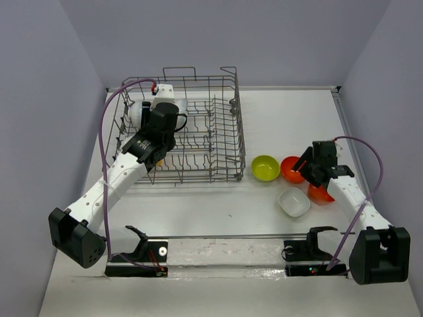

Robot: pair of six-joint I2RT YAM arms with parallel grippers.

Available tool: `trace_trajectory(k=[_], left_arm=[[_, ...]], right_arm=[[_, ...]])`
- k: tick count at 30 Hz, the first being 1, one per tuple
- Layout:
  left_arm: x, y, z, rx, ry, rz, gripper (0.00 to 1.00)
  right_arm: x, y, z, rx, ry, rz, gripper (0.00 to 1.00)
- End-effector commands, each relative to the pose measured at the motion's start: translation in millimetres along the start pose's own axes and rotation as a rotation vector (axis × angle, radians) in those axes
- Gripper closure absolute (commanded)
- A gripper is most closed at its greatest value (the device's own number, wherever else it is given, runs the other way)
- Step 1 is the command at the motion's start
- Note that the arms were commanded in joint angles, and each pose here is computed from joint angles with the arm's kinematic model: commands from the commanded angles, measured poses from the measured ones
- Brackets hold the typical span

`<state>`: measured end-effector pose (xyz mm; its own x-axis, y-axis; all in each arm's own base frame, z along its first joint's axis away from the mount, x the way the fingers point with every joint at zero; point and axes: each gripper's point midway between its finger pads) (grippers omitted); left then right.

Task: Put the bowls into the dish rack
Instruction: Pick up the bowl from the center of the board.

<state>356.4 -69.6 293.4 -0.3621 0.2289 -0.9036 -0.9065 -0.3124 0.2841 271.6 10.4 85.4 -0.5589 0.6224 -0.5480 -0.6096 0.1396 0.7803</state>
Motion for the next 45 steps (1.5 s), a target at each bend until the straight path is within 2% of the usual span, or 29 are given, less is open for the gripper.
trace_trajectory(k=[1, 8, 13, 16, 24, 29, 35, 39, 42, 43, 45], left_arm=[[-3.9, -0.8, 3.0, -0.015, 0.043, -0.019, 0.51], [-3.2, -1.4, 2.1, -0.013, 0.040, -0.017, 0.51], [-3.2, -1.4, 2.0, -0.013, 0.041, -0.017, 0.51], [-2.6, -2.0, 1.1, -0.012, 0.039, -0.015, 0.51], [-2.3, -2.3, 1.0, -0.013, 0.038, -0.014, 0.51], [-1.6, -2.9, 0.6, -0.015, 0.035, -0.012, 0.51], [-1.0, -3.2, 0.0, -0.013, 0.033, -0.010, 0.51], [-1.0, -3.2, -0.3, -0.012, 0.033, -0.010, 0.51], [-0.3, -3.8, -0.9, -0.012, 0.029, -0.007, 0.51], [-0.3, -3.8, -0.6, -0.013, 0.029, -0.007, 0.51], [0.3, -4.4, -1.6, -0.012, 0.028, -0.005, 0.51]], right_arm=[[-5.1, -4.7, -3.2, -0.003, -0.026, -0.018, 0.28], [-3.5, -7.8, -7.9, 0.004, -0.042, -0.011, 0.30], [-0.4, -11.4, -6.8, -0.004, -0.046, -0.001, 0.43], [0.7, -14.2, -7.5, -0.005, -0.056, 0.008, 0.47], [2.8, -19.6, -6.6, -0.006, -0.050, 0.019, 0.53], [5.9, -23.2, -7.9, -0.003, -0.048, 0.028, 0.61], [8.8, -26.7, -8.9, -0.001, -0.044, 0.034, 0.62], [8.9, -28.1, -8.8, -0.002, -0.044, 0.033, 0.72], [6.4, -26.9, -7.9, -0.005, -0.040, 0.025, 0.90], [4.2, -25.5, -6.5, -0.010, -0.039, 0.018, 0.91], [-5.9, -18.8, -2.5, -0.020, -0.041, -0.013, 0.99]])
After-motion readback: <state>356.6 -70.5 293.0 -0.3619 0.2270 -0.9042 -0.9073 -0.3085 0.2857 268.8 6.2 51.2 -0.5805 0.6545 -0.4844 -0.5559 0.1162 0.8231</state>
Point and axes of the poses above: each gripper's point midway between its finger pads, its own y axis back along the fingers, its own z axis along the line the jaws close on, x = y × z, and after that the axes turned 1 degree about -y, right-handed
